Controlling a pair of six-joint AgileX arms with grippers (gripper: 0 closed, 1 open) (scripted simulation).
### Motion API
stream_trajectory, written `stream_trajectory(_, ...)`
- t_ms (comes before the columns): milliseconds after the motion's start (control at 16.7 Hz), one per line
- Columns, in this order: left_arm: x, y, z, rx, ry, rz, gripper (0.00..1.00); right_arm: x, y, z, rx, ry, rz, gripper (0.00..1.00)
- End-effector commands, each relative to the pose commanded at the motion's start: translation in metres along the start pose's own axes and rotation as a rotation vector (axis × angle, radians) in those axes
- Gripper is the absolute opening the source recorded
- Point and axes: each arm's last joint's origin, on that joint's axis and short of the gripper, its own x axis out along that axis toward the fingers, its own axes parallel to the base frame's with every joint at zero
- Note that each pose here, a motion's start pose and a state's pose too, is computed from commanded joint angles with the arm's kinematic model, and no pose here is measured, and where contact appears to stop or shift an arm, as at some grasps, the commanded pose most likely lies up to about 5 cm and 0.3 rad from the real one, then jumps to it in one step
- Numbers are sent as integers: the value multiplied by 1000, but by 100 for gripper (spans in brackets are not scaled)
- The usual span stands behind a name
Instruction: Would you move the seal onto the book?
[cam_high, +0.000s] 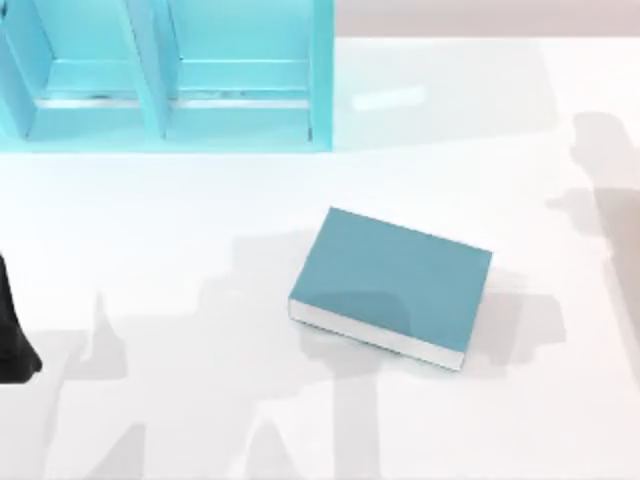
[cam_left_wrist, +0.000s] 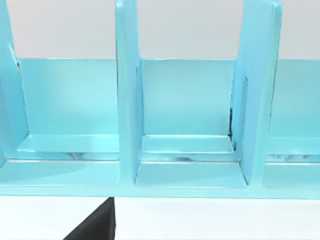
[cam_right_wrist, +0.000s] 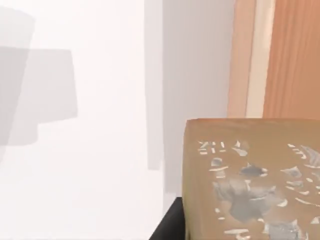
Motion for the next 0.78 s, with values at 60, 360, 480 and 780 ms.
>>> stream_trajectory(60,0,0,0,0,0,0,100,-2,3,-2,0,7,-6,0)
stream_trajectory(360,0,0,0,0,0,0,100,0,3,-1,3,10,-4,0)
stream_trajectory(480,0,0,0,0,0,0,100,2,15,6,-11,6,-3,0)
stream_trajectory(780,0,0,0,0,0,0,100,32,97,34,-29,21,-5,0)
